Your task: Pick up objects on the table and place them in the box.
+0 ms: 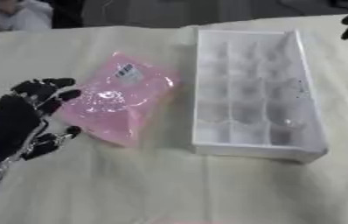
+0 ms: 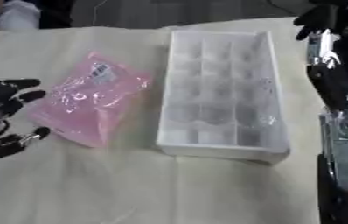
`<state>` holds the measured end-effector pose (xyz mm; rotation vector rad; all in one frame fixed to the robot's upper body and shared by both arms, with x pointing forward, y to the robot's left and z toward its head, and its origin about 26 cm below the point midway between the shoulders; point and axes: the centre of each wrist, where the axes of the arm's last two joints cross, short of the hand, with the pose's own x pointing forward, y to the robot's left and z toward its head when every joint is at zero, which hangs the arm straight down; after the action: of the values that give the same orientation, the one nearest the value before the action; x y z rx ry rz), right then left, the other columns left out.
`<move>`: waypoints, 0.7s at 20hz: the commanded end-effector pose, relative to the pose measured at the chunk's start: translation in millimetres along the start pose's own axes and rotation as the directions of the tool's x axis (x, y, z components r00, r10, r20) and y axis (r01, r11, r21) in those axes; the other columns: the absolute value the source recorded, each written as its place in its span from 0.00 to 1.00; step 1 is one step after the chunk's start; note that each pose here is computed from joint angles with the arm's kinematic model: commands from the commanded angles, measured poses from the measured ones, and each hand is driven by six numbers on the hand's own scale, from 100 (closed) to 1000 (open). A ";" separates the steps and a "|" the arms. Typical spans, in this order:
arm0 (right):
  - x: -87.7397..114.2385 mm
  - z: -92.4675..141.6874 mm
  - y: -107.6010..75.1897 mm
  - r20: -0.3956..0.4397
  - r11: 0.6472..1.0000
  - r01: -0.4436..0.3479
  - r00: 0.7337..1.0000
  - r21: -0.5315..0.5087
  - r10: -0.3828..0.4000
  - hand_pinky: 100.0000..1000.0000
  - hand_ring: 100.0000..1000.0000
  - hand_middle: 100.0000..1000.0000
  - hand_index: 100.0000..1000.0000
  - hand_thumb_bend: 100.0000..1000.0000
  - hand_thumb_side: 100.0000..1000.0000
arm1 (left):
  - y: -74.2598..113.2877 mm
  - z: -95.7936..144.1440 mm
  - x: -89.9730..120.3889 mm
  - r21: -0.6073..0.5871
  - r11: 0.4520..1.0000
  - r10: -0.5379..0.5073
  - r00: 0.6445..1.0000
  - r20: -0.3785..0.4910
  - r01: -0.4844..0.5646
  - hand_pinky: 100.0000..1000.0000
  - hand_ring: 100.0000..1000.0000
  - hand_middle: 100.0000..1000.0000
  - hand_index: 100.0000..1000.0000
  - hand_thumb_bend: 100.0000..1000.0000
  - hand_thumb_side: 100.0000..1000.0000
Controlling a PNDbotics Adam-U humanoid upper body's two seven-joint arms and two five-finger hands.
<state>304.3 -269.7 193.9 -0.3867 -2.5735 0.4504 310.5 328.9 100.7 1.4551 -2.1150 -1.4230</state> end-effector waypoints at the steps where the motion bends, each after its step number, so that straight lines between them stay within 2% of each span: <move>1: 5.9 -6.8 -2.7 0.036 1.000 -0.006 0.999 -0.003 0.006 0.29 0.45 0.62 0.65 0.00 0.48 | 5.7 -2.0 -3.5 0.007 1.000 -0.006 1.000 0.007 0.006 0.52 0.68 0.73 0.76 0.71 0.00; 14: 7.2 -11.0 -2.3 0.055 1.000 -0.001 0.999 -0.004 0.001 0.29 0.45 0.62 0.65 0.00 0.48 | 6.0 -1.0 -3.7 -0.017 1.000 0.009 1.000 0.028 -0.009 0.52 0.68 0.72 0.76 0.73 0.00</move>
<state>305.7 -267.4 198.0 -0.3804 -2.5923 0.4510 309.1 327.9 97.5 1.4057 -2.1102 -1.4394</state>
